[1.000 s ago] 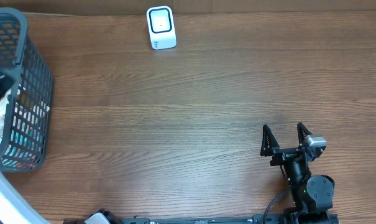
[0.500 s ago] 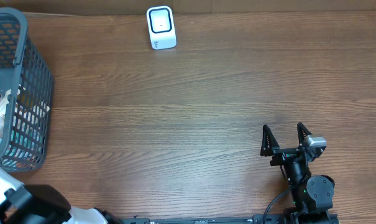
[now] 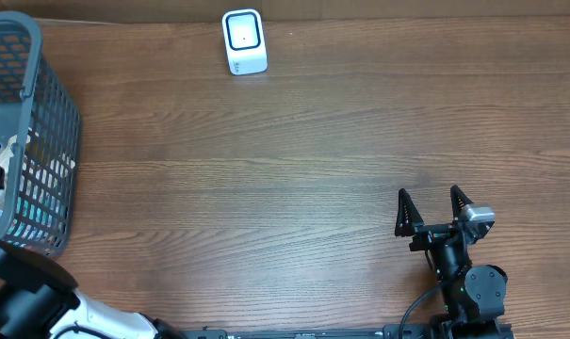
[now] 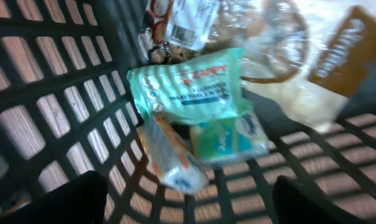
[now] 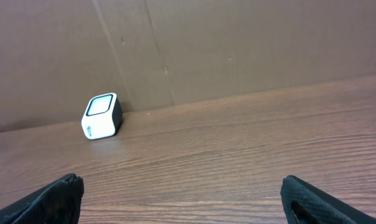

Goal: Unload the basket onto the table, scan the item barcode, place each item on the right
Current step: 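Move the left gripper over the grey basket and reach inside, then grasp the green-lidded jar in the basket with the left gripper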

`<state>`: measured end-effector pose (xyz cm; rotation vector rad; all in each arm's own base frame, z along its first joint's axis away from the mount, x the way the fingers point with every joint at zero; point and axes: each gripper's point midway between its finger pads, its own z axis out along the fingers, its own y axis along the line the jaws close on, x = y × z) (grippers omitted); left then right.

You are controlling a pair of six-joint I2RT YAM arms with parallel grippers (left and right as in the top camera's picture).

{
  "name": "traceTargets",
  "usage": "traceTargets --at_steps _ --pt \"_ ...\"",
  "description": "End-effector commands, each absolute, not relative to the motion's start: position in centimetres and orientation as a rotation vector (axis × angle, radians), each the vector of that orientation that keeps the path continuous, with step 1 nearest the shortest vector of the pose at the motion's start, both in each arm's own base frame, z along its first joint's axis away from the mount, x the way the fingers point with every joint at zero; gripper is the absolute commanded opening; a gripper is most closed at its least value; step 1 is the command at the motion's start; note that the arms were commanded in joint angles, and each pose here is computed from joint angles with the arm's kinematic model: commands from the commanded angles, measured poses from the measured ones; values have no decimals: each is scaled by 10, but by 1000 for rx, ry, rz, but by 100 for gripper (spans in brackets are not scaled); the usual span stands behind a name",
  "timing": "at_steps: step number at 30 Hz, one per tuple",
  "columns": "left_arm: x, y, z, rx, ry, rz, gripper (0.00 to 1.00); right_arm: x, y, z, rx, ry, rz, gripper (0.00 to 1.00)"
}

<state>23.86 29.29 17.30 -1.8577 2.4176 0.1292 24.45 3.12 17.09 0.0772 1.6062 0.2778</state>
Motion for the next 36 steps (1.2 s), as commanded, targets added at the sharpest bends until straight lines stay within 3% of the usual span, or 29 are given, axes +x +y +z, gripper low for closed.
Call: traceTargets --at_steps 1,11,21,29,36 --pt "240 299 164 -1832 2459 153 90 245 30 169 77 1600 271 100" --pt "237 301 155 -1814 2498 155 90 245 30 169 77 1600 271 100" --pt "227 288 155 -1870 2535 129 84 245 30 170 77 1600 271 100" --pt "237 288 160 -1809 2521 81 89 245 30 170 77 1600 271 100" --pt "275 320 167 -1602 2420 127 95 245 30 170 77 1600 271 100"
